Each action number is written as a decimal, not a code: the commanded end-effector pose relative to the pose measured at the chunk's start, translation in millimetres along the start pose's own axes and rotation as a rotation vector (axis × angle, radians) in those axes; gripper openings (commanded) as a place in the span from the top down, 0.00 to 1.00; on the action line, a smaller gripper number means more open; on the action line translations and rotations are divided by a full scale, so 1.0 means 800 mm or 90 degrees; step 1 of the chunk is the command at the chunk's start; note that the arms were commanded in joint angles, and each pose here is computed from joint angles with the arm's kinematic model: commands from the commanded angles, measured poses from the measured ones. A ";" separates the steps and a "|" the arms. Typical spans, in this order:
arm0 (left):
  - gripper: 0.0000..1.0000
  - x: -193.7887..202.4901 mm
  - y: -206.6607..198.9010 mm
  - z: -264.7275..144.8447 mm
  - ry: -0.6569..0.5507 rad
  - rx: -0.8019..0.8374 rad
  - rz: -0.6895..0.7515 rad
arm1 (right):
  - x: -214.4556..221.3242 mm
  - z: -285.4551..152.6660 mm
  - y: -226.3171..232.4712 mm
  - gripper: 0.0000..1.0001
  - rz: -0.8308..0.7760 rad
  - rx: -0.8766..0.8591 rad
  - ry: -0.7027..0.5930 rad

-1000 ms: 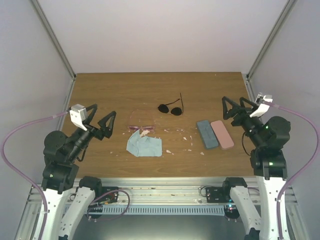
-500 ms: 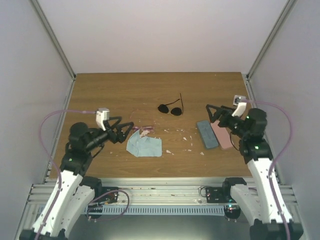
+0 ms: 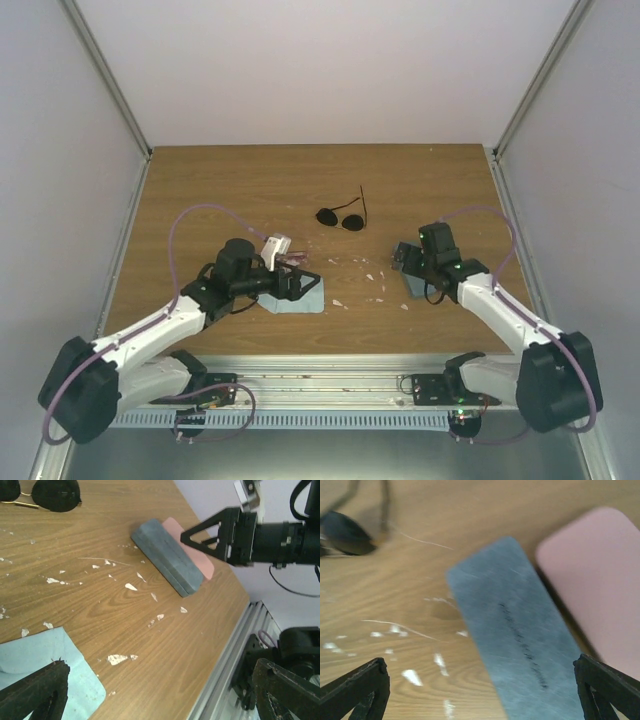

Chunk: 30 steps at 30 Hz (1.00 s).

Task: Organize the sunglasses
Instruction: Pick up the sunglasses case from the center of the board.

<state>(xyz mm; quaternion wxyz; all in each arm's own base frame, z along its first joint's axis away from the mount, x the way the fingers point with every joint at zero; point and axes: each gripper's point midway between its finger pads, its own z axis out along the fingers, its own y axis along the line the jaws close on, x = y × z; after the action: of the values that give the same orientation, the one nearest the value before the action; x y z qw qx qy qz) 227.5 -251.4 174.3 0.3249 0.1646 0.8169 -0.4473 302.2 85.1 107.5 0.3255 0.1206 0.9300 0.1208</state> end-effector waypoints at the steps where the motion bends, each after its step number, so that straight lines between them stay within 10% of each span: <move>1: 0.01 -0.018 -0.003 0.018 -0.038 0.006 0.011 | 0.018 0.009 -0.055 0.00 0.013 0.165 -0.001; 30: 0.01 -0.011 0.025 0.039 -0.022 -0.049 -0.023 | 0.086 0.065 -0.062 0.12 -0.097 0.245 0.136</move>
<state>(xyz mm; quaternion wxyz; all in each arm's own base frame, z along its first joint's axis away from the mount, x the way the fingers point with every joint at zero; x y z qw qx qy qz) 246.5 -262.3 136.2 0.3031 0.1282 0.8458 -0.4199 284.1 58.4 23.6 0.2286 0.1081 0.9641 -0.0809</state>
